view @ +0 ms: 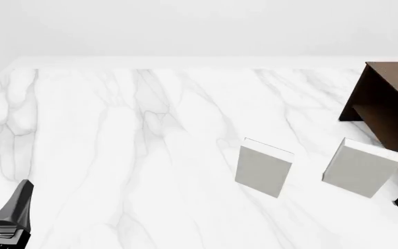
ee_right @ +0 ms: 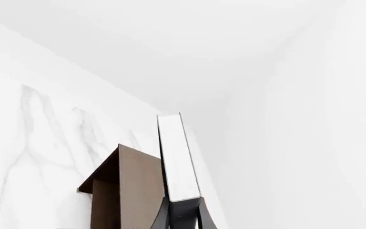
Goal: Pick up the book on the left and place it on top of the shelf.
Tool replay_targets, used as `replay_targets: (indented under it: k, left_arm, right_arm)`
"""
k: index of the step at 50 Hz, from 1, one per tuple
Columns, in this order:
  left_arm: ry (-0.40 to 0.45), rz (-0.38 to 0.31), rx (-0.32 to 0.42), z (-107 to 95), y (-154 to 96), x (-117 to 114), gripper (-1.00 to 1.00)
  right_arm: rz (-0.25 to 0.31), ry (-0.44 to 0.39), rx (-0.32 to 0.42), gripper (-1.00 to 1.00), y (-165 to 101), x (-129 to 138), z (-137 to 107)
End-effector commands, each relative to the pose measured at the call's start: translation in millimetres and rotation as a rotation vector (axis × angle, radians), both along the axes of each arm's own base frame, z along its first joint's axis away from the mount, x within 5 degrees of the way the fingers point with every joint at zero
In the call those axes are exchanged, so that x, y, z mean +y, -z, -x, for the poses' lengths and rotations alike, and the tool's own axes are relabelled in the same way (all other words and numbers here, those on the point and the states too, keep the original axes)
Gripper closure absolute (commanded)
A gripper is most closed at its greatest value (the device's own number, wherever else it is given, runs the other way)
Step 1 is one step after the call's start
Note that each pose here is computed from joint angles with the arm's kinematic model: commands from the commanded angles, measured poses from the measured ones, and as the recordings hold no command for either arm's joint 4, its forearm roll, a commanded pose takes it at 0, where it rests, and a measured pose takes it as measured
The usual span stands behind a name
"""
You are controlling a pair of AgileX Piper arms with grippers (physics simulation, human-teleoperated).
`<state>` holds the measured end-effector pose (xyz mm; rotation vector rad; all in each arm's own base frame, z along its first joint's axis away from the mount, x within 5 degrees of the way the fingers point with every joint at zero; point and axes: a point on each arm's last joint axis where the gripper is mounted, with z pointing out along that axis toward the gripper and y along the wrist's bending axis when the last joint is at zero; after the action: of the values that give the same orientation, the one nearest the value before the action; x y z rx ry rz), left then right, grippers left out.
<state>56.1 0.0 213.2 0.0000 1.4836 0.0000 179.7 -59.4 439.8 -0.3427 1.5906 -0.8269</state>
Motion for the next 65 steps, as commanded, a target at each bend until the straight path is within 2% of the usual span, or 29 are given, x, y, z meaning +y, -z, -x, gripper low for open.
replay_targets:
  k: [1, 47, 65]
  left_arm:
    - [0.000, 0.000, 0.000, 0.0, 0.0, 0.0, -1.00]
    - [0.000, 0.000, 0.000, 0.0, 0.0, 0.0, -1.00]
    - [0.000, 0.000, 0.000, 0.0, 0.0, 0.0, -1.00]
  right_arm:
    - [0.002, 0.051, -0.011, 1.00, -0.3, -10.8, -1.9]
    - [0.039, 0.169, 0.031, 1.00, 10.6, -52.6, -32.0]
    - [0.028, 0.192, 0.038, 1.00, 21.8, -67.4, -46.9]
